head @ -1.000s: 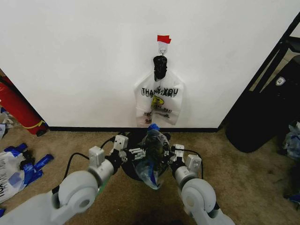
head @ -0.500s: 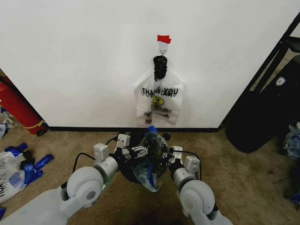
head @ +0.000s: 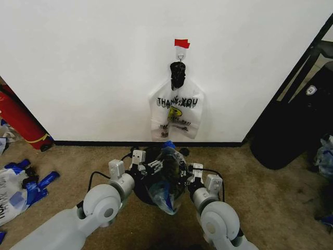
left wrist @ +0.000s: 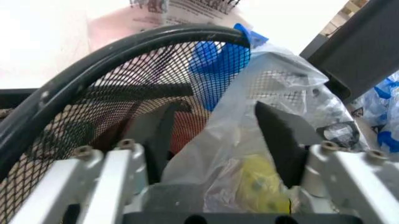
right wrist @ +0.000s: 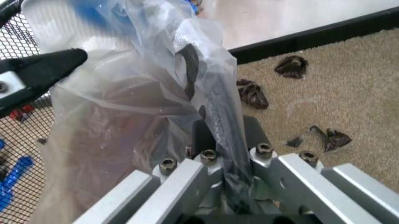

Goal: Pick up the garbage bag from the wall and place it over the trash bin.

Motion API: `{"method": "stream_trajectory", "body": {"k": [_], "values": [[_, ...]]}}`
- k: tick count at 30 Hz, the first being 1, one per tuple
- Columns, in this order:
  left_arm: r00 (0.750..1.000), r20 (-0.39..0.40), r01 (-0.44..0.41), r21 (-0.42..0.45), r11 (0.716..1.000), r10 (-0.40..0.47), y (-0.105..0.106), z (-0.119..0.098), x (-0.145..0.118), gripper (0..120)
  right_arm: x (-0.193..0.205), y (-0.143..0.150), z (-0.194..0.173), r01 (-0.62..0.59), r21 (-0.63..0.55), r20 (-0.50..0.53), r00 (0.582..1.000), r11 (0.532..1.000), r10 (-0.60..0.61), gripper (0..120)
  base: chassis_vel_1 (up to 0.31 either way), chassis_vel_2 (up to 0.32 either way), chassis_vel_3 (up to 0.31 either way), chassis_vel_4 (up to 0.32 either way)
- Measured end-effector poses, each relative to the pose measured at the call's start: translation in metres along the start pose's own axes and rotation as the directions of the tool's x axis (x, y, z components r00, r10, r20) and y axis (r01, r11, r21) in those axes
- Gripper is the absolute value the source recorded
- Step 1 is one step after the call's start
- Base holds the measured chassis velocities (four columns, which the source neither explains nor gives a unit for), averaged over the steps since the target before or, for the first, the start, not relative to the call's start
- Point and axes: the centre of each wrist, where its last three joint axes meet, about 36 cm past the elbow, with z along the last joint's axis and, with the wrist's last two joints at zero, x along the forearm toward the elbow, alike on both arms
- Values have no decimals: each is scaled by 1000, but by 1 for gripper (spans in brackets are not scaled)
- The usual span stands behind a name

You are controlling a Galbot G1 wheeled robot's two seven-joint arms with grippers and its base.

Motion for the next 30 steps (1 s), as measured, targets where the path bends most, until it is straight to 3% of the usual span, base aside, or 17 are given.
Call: {"method": "stream_trajectory", "body": {"k": [13, 22, 30], "values": [[1000, 17, 8, 4, 1000, -8, -3, 0, -1, 1, -1, 1, 0, -3, -4, -2, 1000, 1000, 3, 0, 0, 0, 0, 0], [999, 37, 32, 20, 999, -33, -5, 0, 7, 0, 0, 3, 1, -4, -10, -8, 1000, 1000, 4, 0, 0, 0, 0, 0], [996, 75, 38, -6, 999, -38, -9, -19, 45, 0, -6, 5, 2, -3, -15, -16, 1000, 1000, 2, 0, 0, 0, 0, 0]]}}
